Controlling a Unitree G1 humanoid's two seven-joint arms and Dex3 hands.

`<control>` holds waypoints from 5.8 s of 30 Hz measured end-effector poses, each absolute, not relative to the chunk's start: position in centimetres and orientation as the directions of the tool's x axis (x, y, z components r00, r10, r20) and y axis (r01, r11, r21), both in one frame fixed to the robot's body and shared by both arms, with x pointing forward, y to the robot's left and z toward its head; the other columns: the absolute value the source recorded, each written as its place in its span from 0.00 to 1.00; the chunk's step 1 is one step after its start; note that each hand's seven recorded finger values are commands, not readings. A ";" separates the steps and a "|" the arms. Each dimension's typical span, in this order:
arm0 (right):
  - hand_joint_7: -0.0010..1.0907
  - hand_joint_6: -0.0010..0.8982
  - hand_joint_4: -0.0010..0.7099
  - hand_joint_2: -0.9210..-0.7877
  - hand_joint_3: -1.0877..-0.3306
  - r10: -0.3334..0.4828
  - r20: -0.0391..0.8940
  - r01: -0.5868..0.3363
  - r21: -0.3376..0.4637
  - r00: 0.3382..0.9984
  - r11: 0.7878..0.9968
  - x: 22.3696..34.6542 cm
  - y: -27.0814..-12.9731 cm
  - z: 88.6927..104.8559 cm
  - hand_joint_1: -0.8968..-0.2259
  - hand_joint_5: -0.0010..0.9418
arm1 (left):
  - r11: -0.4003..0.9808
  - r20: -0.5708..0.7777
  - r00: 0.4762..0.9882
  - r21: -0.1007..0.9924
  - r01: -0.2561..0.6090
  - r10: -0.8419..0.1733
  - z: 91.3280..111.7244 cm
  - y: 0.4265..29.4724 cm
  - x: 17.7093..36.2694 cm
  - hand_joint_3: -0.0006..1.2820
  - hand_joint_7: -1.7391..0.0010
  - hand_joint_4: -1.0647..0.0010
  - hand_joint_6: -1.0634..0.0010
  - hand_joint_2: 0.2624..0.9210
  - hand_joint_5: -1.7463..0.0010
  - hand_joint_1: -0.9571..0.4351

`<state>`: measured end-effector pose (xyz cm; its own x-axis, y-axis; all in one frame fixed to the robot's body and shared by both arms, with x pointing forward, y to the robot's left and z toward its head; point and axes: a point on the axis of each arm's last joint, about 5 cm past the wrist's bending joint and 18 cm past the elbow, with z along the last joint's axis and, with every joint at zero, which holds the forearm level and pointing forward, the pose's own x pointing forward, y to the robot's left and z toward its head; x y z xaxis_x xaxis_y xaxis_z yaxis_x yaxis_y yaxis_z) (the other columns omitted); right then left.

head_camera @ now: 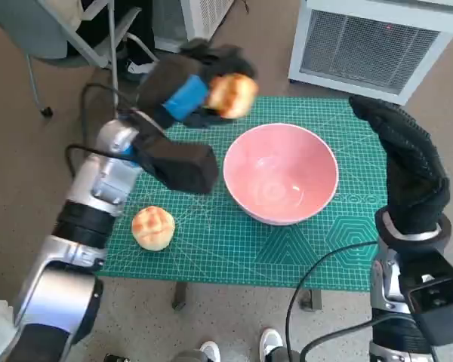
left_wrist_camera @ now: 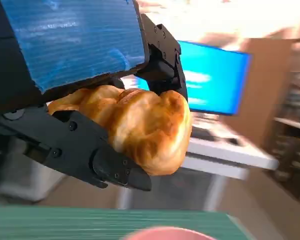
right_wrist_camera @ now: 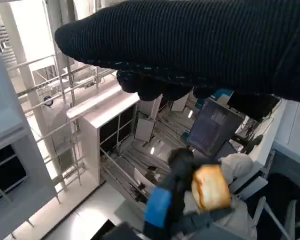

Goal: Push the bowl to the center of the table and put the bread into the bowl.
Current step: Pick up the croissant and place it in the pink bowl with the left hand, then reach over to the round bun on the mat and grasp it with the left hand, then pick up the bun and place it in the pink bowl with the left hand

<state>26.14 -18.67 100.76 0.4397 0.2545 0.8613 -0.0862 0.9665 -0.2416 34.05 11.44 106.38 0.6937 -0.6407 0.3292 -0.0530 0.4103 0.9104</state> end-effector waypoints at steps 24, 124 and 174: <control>0.63 0.00 0.42 0.00 0.42 0.251 0.868 -0.073 -0.243 0.428 0.967 25.6 -18.8 100.8 0.44 0.00 | 0.121 -0.079 0.635 0.956 0.266 -0.768 102.6 6.6 34.8 0.04 0.75 0.81 0.82 0.93 0.90 0.57; 0.59 0.00 0.40 0.00 0.41 0.282 0.858 -0.152 -0.239 0.430 0.959 25.7 -17.9 100.6 0.44 0.00 | 0.195 -0.321 0.837 0.877 0.440 -0.443 93.2 25.4 25.6 0.02 0.91 0.43 0.47 0.98 0.94 0.59; 0.59 0.00 0.39 0.00 0.41 0.280 0.860 -0.137 -0.245 0.426 0.960 26.1 -18.1 100.6 0.45 0.00 | 0.477 0.384 0.578 0.879 0.011 -0.720 105.9 12.8 30.5 0.07 0.30 0.40 0.41 1.00 0.34 0.69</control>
<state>26.09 -18.10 100.62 0.4257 0.2805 0.8603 -0.1374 0.9598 -0.2449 30.53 12.80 105.87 0.5783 -0.7200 0.3837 0.0106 0.4769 0.8789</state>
